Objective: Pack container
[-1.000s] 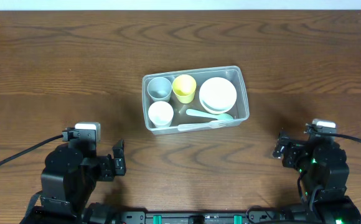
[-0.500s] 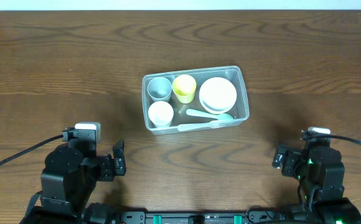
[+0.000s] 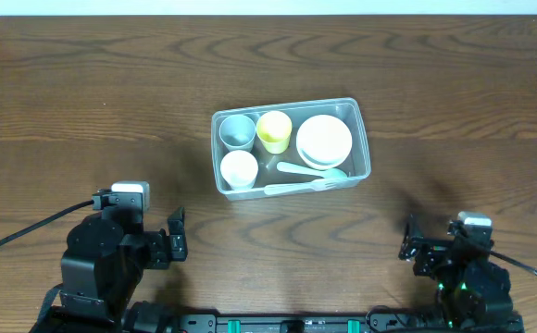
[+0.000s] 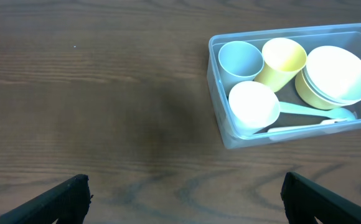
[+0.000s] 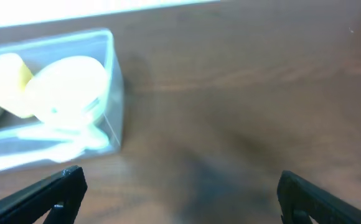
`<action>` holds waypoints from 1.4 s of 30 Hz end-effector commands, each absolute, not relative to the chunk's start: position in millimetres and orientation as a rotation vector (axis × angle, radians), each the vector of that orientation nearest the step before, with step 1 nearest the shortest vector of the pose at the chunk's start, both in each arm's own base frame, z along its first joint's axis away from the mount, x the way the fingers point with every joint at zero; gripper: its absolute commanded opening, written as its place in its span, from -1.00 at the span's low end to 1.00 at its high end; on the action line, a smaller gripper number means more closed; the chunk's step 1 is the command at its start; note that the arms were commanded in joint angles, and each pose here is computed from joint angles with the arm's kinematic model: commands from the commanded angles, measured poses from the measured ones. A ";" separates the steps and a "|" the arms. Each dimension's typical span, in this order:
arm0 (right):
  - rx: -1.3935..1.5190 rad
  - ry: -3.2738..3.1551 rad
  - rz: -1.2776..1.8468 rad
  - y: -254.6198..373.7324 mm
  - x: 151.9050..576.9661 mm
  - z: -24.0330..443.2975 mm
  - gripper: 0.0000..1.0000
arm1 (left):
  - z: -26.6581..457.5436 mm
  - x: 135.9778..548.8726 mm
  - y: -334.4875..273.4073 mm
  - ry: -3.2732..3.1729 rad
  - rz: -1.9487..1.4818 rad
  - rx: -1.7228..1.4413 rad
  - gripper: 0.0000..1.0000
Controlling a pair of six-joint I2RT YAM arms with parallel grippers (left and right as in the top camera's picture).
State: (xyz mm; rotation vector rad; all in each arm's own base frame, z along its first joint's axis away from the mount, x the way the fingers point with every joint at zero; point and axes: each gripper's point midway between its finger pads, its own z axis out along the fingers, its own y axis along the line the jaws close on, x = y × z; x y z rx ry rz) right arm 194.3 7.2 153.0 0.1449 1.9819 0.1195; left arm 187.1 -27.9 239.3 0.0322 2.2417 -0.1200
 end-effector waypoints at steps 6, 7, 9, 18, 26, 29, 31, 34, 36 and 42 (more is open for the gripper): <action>0.079 1.747 0.218 26.5 233.3 159.9 0.99 | 236.7 187.6 -25.9 2.247 -0.113 0.014 0.96; 0.075 1.702 0.216 26.6 237.8 162.7 0.99 | 236.7 187.6 -25.9 2.247 -0.113 0.014 0.96; 0.051 1.601 0.206 27.5 245.1 168.5 0.99 | 236.7 187.6 -25.9 2.247 -0.113 0.015 0.96; -0.043 1.641 0.103 26.3 244.8 157.8 0.98 | 236.7 187.6 -25.9 2.247 -0.113 0.014 0.96; -0.043 1.642 0.103 26.3 244.8 157.6 0.98 | 236.7 187.6 -25.9 2.247 -0.113 0.014 0.96; -0.043 1.642 0.103 26.3 244.8 157.6 0.98 | 236.7 187.6 -25.9 2.247 -0.113 0.014 0.96; -0.043 1.642 0.103 26.3 244.8 157.5 0.98 | 236.7 187.6 -25.9 2.247 -0.113 0.015 0.96; -0.043 1.642 0.103 26.3 244.8 157.6 0.99 | 236.7 187.6 -25.9 2.247 -0.113 0.014 0.96; -0.043 1.642 0.103 26.3 244.8 157.6 0.99 | 236.7 187.6 -25.9 2.247 -0.113 0.014 0.96; -0.043 1.642 0.103 26.3 244.8 157.5 0.99 | 236.7 187.6 -25.9 2.247 -0.113 0.014 0.96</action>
